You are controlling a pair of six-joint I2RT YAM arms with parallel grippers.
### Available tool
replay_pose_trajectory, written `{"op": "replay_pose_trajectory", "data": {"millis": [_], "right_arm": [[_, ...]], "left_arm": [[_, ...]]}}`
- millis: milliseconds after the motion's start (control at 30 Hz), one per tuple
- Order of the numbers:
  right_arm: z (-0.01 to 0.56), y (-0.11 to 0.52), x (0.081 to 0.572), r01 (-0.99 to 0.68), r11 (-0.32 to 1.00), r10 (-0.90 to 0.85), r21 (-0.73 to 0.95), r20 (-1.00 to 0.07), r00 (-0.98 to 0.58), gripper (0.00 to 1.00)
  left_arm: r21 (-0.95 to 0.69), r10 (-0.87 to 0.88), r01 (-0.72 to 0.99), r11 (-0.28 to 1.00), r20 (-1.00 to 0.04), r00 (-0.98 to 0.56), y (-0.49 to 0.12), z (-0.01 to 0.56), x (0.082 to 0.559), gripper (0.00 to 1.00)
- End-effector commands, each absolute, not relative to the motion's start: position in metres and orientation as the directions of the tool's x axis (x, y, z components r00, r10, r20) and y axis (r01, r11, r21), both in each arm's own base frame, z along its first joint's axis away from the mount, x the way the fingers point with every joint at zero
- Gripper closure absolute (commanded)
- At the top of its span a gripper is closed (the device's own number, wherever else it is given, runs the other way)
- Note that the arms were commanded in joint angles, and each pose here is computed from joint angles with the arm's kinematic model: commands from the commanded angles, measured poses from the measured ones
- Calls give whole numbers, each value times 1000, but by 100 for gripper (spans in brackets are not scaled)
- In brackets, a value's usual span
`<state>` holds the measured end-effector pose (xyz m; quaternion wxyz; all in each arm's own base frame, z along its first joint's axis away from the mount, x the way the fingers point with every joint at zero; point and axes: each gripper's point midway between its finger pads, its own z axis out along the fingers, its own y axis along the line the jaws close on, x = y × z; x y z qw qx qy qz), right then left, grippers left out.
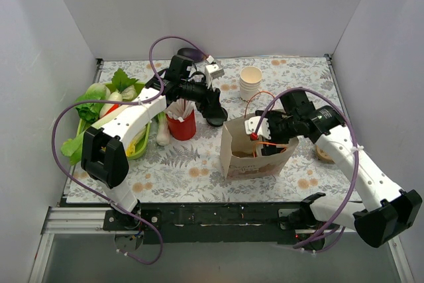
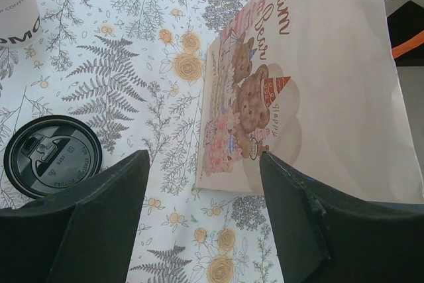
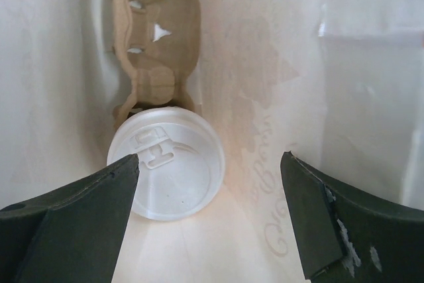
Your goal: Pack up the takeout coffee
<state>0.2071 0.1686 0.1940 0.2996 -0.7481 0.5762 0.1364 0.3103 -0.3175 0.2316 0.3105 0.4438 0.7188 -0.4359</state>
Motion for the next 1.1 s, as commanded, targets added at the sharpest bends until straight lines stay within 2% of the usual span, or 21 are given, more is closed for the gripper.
{"op": "replay_pose_trajectory", "data": {"millis": [0, 400, 700, 933, 1067], "right_arm": [[219, 182, 221, -909, -99, -734, -404, -587, 341, 5], [233, 175, 215, -901, -83, -739, -425, -580, 342, 5], [266, 176, 219, -881, -5, -717, -473, -612, 333, 5], [312, 183, 227, -847, 107, -660, -520, -675, 331, 6], [341, 185, 229, -816, 179, -617, -550, -709, 342, 6]], "left_arm": [[-311, 352, 924, 220, -859, -373, -315, 253, 310, 32], [-294, 365, 927, 234, -857, -364, -311, 252, 308, 32], [-242, 360, 936, 254, -875, -324, -305, 265, 308, 33], [-208, 279, 920, 333, -910, -307, -304, 316, 318, 24], [-137, 298, 875, 464, -906, -300, -288, 330, 336, 21]]}}
